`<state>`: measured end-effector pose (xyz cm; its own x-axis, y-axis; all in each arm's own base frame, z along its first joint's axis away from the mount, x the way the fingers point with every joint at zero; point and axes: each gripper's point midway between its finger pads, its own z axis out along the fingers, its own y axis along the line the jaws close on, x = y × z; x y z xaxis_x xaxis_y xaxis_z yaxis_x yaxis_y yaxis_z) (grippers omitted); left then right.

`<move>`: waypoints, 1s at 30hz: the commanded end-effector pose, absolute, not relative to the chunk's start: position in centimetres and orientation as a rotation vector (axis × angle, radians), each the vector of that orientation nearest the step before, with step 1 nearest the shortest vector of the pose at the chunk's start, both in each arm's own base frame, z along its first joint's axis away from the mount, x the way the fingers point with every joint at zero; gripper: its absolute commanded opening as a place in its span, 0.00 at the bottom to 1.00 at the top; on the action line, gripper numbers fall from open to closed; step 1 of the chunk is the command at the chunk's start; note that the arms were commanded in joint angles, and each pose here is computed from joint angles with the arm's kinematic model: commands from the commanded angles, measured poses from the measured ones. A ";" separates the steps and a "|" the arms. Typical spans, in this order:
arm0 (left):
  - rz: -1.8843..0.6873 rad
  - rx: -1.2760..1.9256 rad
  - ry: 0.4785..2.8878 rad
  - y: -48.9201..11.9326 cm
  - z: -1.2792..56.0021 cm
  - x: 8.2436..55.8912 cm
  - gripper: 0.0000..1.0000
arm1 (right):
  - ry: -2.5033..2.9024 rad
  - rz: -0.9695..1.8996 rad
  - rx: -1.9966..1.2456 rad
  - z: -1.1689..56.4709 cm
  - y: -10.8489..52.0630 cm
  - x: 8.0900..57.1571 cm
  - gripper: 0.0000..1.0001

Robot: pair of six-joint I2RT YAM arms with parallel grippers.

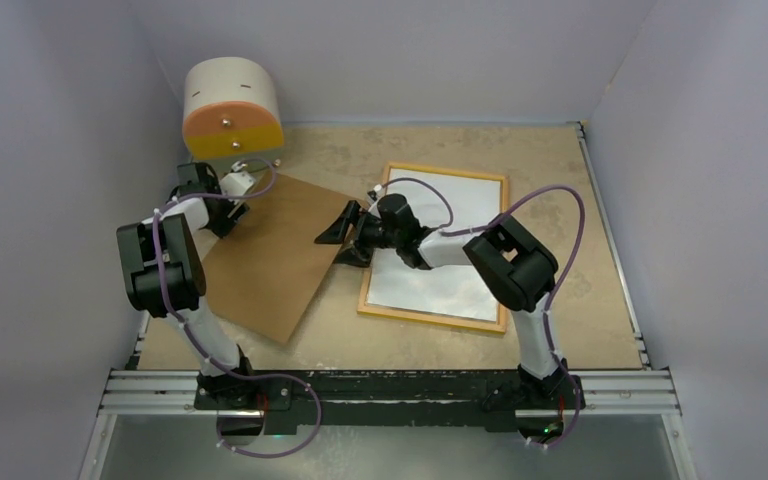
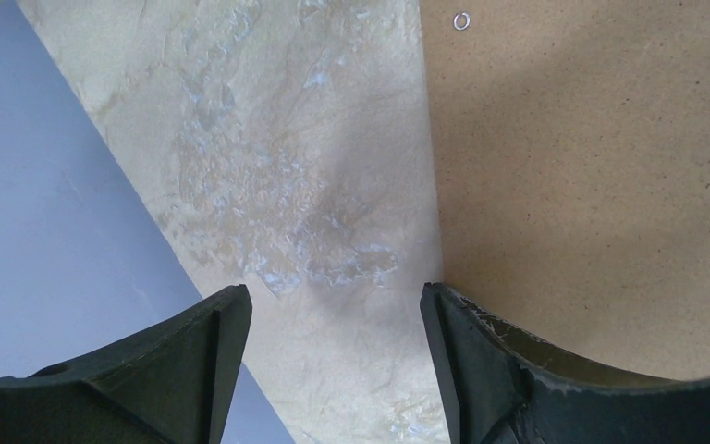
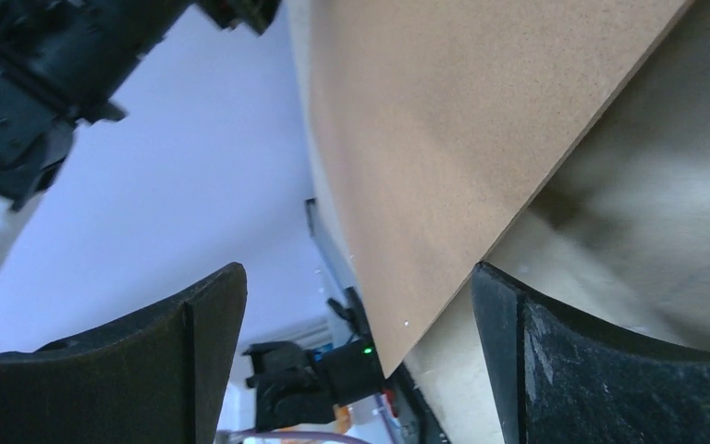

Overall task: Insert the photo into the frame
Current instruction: Turn over the photo frame item at the center of the board.

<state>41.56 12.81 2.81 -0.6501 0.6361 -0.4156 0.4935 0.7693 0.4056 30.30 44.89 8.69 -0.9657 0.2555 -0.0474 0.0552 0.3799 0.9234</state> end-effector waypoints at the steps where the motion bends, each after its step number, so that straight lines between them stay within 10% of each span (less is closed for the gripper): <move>1: -0.251 0.930 2.660 4.9 -3.8 33.0 0.72 | 1.878 2.074 0.022 24.5 47.0 29.5 0.91; 24: -0.382 0.982 2.572 1.6 -0.6 33.4 0.68 | 2.029 1.792 0.080 22.3 44.5 30.1 0.77; 30: -0.378 0.929 2.471 1.0 3.7 36.9 0.77 | 2.251 1.478 0.098 19.7 42.4 30.3 0.49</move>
<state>38.52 3.97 2.22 -0.6156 0.6112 -0.4974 0.6713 0.7374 0.0752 29.66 43.94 19.75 -0.9230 0.2951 -0.2469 -0.1705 0.2615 0.9500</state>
